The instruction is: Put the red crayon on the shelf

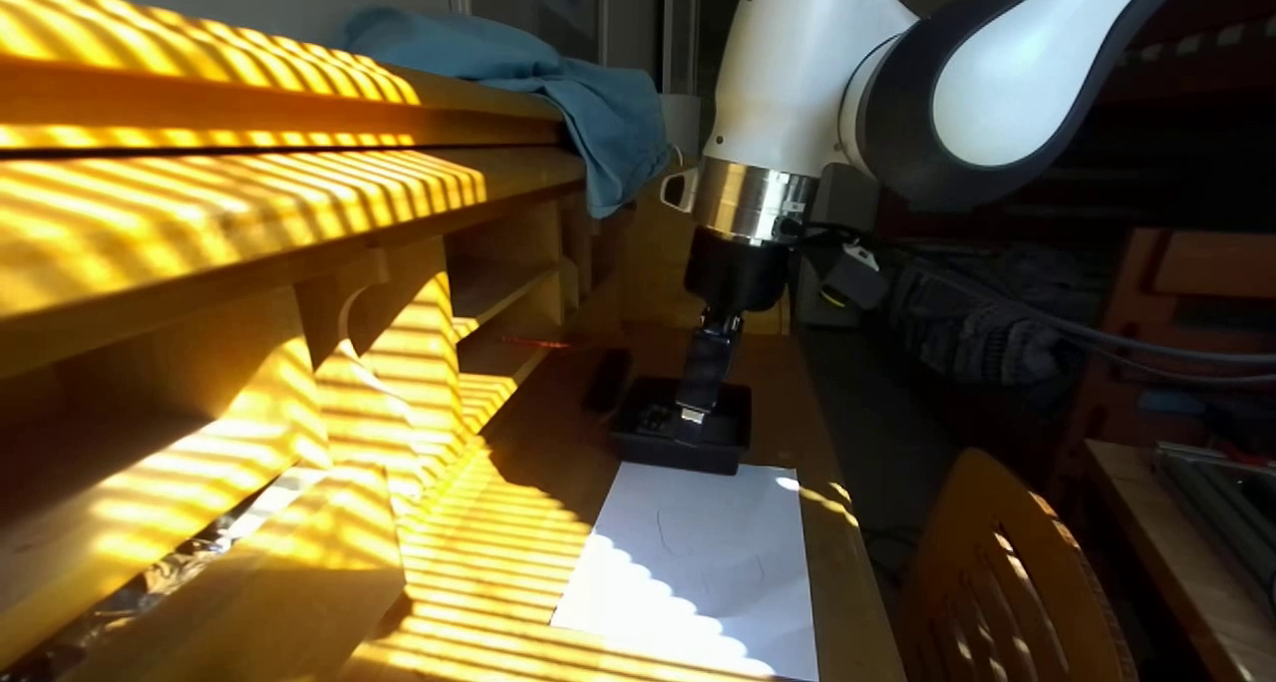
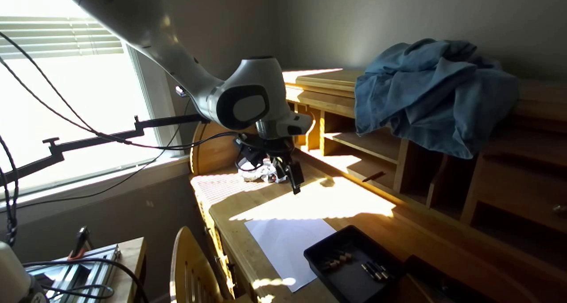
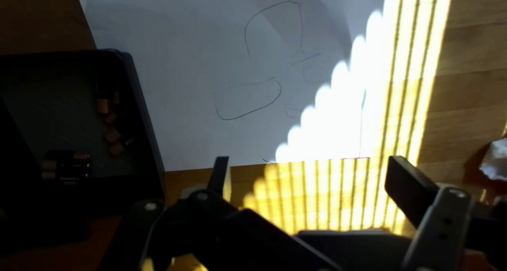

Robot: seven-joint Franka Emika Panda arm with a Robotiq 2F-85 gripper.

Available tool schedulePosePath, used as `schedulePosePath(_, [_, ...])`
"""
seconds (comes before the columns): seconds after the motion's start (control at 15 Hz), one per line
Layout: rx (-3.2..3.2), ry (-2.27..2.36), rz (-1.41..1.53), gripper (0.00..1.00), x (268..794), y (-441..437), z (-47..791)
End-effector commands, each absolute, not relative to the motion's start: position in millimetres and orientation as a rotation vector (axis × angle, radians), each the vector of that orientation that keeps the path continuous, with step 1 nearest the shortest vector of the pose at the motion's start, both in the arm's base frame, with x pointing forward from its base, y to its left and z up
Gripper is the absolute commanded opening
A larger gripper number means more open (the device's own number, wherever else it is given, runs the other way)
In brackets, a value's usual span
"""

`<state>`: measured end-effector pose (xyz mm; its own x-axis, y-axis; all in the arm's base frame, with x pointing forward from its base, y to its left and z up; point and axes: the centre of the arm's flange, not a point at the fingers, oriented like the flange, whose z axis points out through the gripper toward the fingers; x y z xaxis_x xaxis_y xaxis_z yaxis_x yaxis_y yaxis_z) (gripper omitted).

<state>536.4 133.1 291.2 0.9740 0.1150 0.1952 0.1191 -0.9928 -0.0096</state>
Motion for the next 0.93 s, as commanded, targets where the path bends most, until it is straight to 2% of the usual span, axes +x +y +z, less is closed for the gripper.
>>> schedulePosePath(0.0, [-3.088,-0.203,-0.254,1.00,514.6,125.8,301.1])
schedulePosePath(0.47, [-3.076,-0.223,-0.202,1.00,502.0,125.7,300.0])
schedulePosePath(0.87, [-3.088,-0.209,-0.219,1.00,512.7,131.0,291.5])
